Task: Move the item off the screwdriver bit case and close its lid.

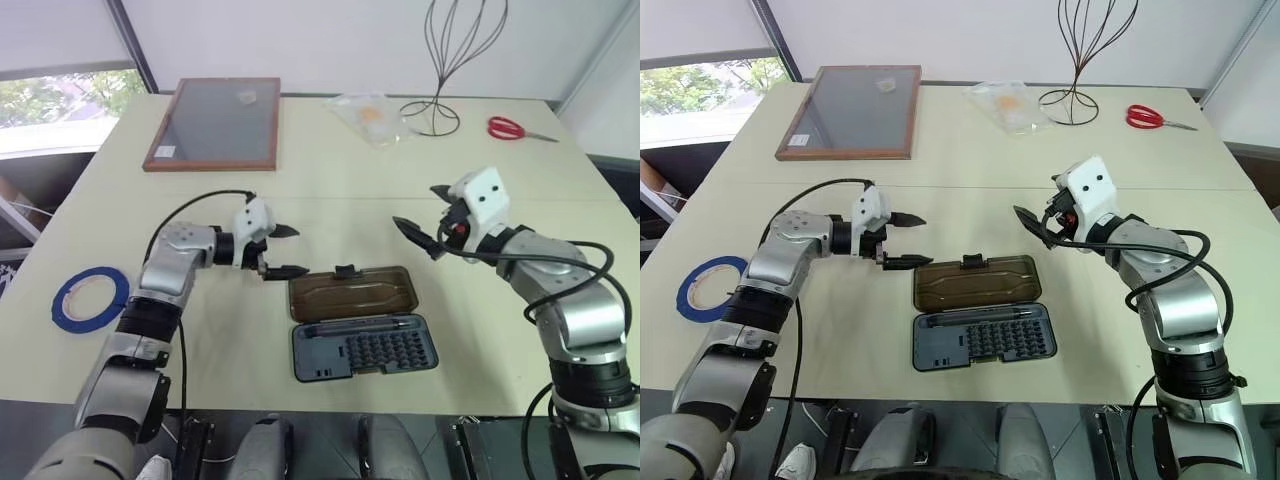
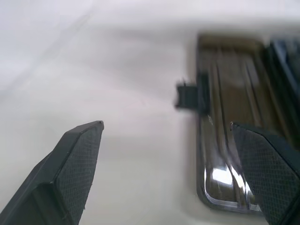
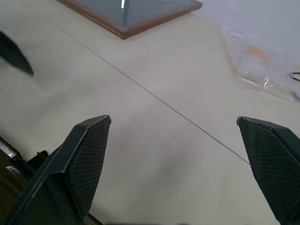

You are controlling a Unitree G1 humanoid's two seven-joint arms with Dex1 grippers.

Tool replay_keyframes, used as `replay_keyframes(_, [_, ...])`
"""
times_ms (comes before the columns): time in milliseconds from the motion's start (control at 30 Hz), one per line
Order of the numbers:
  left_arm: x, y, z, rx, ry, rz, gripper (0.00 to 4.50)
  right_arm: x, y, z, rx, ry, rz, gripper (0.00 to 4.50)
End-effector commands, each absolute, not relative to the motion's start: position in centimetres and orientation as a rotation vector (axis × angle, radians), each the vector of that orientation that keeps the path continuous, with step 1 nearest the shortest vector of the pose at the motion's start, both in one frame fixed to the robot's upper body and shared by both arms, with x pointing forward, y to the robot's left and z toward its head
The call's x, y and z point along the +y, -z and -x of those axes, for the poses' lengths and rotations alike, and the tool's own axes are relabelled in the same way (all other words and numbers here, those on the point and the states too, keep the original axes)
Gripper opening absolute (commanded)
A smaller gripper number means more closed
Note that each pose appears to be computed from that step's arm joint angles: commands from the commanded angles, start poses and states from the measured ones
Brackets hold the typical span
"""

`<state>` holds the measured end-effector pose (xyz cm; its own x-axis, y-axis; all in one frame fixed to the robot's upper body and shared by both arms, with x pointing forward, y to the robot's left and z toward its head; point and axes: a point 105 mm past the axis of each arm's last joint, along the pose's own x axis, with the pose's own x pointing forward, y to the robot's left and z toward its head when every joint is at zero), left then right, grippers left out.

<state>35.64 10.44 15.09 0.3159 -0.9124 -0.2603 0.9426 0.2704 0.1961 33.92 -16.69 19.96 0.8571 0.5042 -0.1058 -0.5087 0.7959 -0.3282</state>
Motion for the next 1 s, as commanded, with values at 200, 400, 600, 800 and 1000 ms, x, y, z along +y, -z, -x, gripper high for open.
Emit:
replay_keyframes(200, [8.0,-19.9,-32.2,-0.014,1.377,-0.248,3.57,-16.8,-21.3,-33.7,-0.024,-0.55,0.38,4.5])
replay_keyframes(400, [5.8,-20.4,-30.1,0.017,1.516,-0.216,0.46,-16.8,-21.1,-34.0,-0.006,-0.567,0.389,4.5])
replay_keyframes(600, [4.7,-18.2,-28.0,0.112,1.633,-0.254,0.07,-17.3,-20.4,-34.2,0.026,-0.586,0.408,4.5])
replay_keyframes(800, [4.8,-14.3,-26.1,0.212,1.674,-0.271,0.07,-17.3,-19.3,-34.2,0.086,-0.668,0.484,4.5])
replay_keyframes(1000, [4.0,-13.0,-25.2,0.216,1.658,-0.26,0.07,-16.6,-19.2,-34.5,0.119,-0.778,0.523,4.5])
